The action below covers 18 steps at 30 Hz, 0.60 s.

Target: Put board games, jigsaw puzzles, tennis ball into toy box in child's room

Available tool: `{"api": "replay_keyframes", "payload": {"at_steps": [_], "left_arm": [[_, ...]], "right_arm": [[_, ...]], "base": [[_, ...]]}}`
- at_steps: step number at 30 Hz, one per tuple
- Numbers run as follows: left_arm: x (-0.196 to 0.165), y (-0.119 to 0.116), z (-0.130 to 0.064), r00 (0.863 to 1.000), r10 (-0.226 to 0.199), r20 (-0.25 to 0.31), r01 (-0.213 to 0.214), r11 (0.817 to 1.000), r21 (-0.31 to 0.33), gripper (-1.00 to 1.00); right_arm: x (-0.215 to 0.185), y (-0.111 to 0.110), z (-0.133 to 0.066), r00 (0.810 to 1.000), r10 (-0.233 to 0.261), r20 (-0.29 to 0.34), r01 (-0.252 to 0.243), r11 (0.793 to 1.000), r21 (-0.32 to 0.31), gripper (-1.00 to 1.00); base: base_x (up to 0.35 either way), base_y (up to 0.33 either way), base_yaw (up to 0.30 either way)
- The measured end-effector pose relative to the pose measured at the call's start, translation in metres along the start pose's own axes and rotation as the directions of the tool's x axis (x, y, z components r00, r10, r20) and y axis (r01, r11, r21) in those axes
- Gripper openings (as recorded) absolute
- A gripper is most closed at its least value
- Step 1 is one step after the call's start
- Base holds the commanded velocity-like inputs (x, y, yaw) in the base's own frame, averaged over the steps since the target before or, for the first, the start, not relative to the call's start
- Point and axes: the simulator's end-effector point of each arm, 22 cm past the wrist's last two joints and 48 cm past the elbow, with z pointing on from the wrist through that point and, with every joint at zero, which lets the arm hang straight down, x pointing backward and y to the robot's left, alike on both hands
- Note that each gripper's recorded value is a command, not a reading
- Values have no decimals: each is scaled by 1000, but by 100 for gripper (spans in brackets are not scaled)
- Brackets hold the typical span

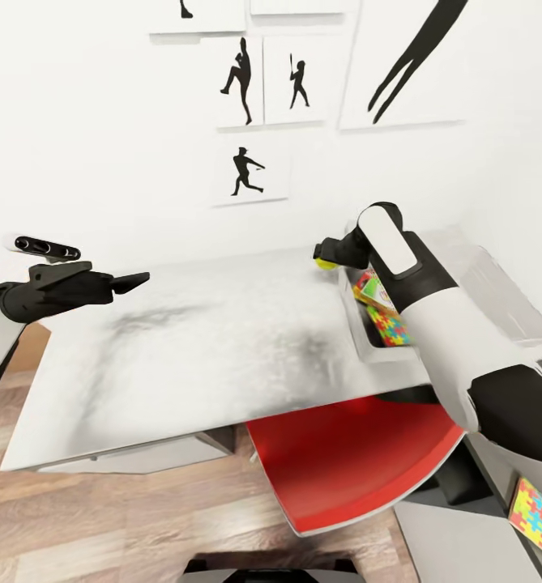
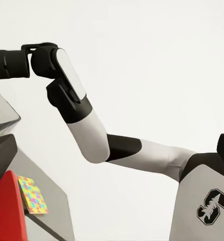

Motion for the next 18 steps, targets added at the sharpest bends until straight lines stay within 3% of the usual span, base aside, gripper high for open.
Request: {"api": "replay_keyframes", "payload": {"at_steps": [7,18], "left_arm": [[-2,-7,2,1000,11,-2,-11,1000,2,100],[-4,-16,5,1000,27,-6,-27,1000,6,100]], "right_arm": [[-10,-16,-8,1000,19,16,-19,1000,17,-100],[-20,-20,-20,999,22,38,-23,999,22,-100]], "base": [[0,0,-153],[0,0,-164]]}}
